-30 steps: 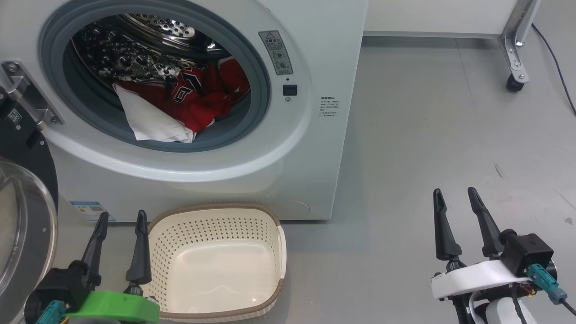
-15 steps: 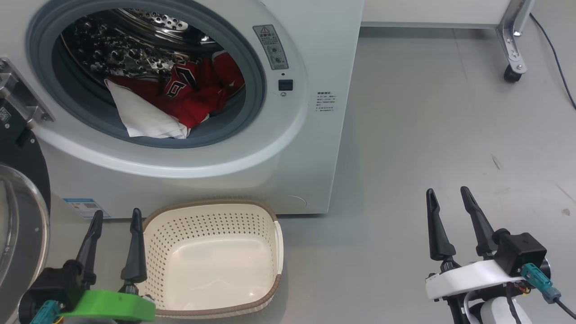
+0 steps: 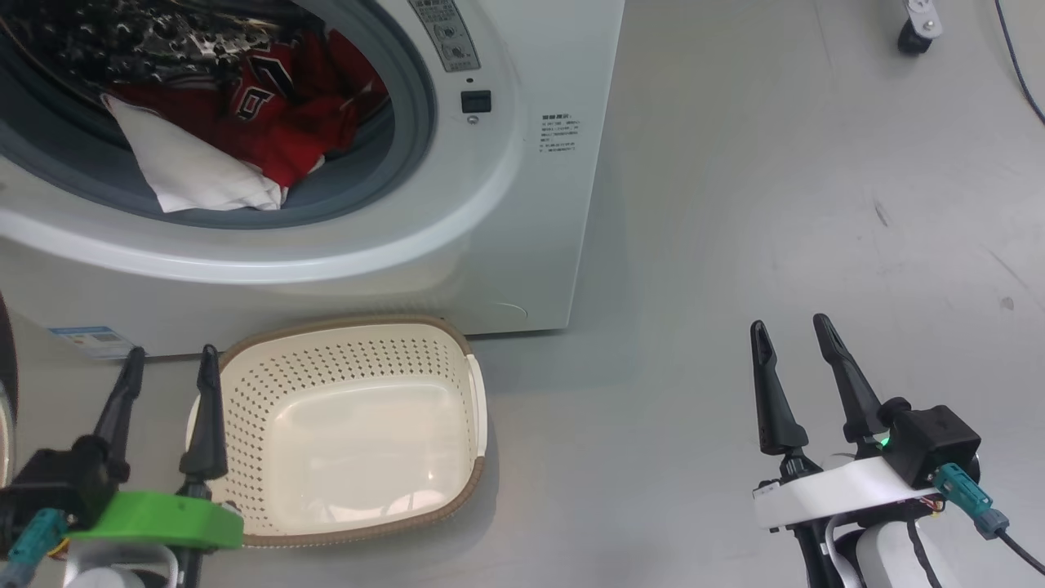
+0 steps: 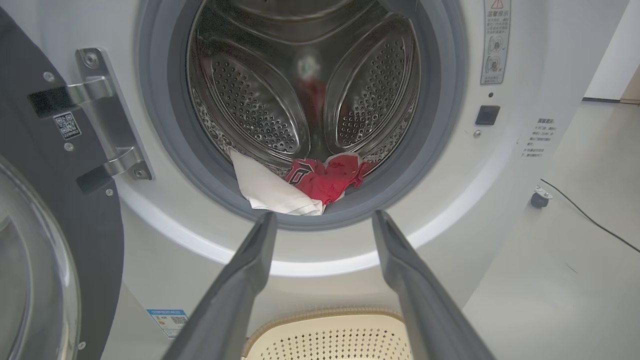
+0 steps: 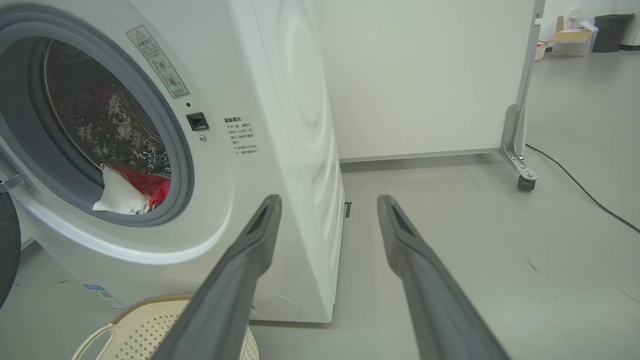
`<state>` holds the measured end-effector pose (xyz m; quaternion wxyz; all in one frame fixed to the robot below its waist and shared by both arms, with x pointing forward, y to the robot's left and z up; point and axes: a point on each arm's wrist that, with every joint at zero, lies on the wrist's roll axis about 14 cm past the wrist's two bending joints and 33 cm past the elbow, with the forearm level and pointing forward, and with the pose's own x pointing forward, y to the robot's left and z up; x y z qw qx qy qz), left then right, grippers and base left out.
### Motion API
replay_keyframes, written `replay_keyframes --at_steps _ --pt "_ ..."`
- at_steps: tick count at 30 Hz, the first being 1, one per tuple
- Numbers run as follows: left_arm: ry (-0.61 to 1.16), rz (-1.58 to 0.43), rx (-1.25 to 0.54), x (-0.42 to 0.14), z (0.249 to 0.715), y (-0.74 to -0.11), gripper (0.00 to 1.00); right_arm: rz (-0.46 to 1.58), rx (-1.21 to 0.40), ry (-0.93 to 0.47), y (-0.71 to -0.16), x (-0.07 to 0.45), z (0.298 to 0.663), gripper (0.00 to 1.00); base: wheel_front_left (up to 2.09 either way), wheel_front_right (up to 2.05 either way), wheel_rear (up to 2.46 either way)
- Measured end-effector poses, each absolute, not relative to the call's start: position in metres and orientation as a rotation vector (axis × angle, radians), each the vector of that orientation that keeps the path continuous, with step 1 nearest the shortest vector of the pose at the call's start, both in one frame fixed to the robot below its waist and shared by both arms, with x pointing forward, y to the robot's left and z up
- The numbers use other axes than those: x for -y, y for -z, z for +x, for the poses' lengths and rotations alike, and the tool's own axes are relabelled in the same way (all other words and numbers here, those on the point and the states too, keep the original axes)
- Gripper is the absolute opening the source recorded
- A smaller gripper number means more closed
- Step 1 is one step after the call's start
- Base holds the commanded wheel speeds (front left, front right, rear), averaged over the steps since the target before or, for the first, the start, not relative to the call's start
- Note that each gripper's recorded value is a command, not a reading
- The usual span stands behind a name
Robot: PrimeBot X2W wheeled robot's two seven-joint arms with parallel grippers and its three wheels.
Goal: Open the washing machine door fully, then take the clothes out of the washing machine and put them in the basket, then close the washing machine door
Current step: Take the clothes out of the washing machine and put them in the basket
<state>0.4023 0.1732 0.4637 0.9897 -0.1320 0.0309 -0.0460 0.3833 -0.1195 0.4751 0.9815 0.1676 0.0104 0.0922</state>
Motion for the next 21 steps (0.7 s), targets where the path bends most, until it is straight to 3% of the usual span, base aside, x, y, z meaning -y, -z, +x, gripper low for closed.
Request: replay_keyframes --at_steps 21 --pt "0.215 -0.219 -0.203 -0.15 0.556 -0.438 1.0 0.364 -0.102 -0.091 -0.438 0.137 0.415 1.0 0.0 0.0 0.0"
